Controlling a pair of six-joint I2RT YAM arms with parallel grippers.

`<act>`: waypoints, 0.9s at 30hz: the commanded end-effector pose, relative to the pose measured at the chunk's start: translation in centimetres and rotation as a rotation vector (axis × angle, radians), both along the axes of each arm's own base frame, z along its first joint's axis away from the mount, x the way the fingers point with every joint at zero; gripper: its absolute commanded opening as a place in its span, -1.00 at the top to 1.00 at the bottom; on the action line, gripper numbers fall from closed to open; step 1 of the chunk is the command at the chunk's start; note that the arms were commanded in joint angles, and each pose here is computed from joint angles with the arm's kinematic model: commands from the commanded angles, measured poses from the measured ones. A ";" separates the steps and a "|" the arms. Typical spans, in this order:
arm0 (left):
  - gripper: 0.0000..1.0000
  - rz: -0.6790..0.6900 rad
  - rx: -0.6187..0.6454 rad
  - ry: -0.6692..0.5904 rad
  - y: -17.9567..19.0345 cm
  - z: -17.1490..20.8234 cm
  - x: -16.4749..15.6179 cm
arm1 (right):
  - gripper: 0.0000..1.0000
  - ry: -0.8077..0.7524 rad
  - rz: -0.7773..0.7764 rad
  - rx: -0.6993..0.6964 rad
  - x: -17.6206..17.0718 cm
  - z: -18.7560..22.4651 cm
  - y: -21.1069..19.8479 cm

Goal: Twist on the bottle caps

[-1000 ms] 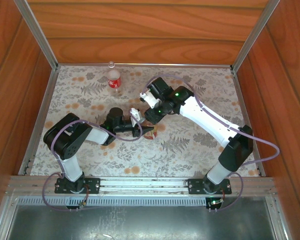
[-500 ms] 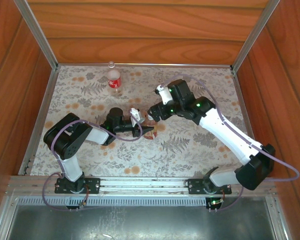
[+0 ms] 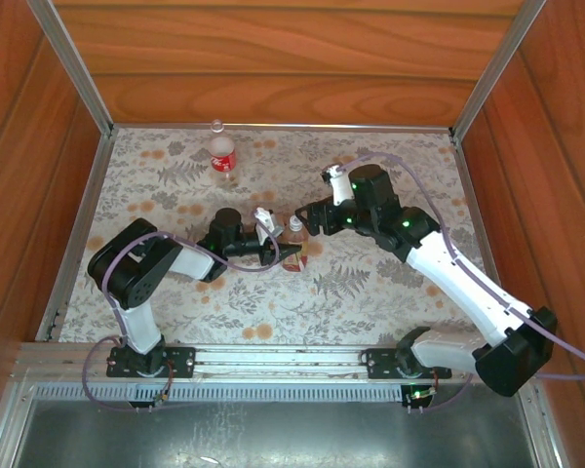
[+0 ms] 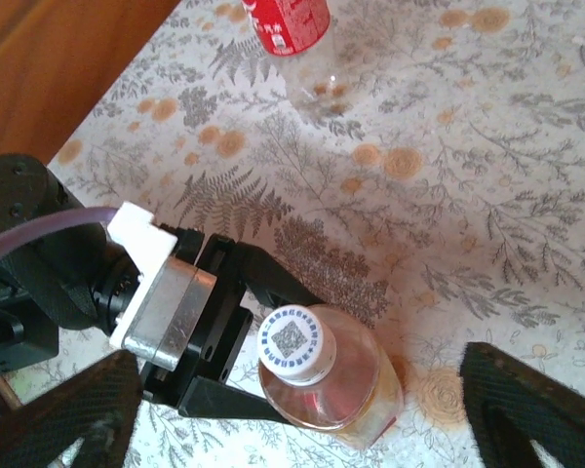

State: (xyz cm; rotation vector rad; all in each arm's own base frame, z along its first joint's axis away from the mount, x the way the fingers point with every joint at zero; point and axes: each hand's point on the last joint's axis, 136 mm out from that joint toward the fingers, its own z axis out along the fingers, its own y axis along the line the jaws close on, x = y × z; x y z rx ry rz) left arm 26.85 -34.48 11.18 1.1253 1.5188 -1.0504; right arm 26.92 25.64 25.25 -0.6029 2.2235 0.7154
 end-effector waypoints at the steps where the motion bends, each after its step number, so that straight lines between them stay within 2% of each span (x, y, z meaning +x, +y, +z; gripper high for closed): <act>1: -0.17 -0.022 0.050 0.090 0.0 -2.4 -0.9 | -0.55 0.073 0.007 -0.014 -0.1 -1.0 0.4; 6: -0.17 -0.022 0.057 0.085 0.1 -2.7 -0.9 | -0.36 0.121 0.019 -0.018 0.1 -2.0 1.1; 18: -0.17 -0.041 0.056 0.073 0.2 -2.6 -1.4 | -0.15 0.168 0.003 -0.067 1.1 -3.8 1.5; 27: -0.17 -0.051 0.056 0.074 0.2 -2.7 -1.5 | -0.06 0.193 -0.004 -0.099 1.3 -4.7 1.4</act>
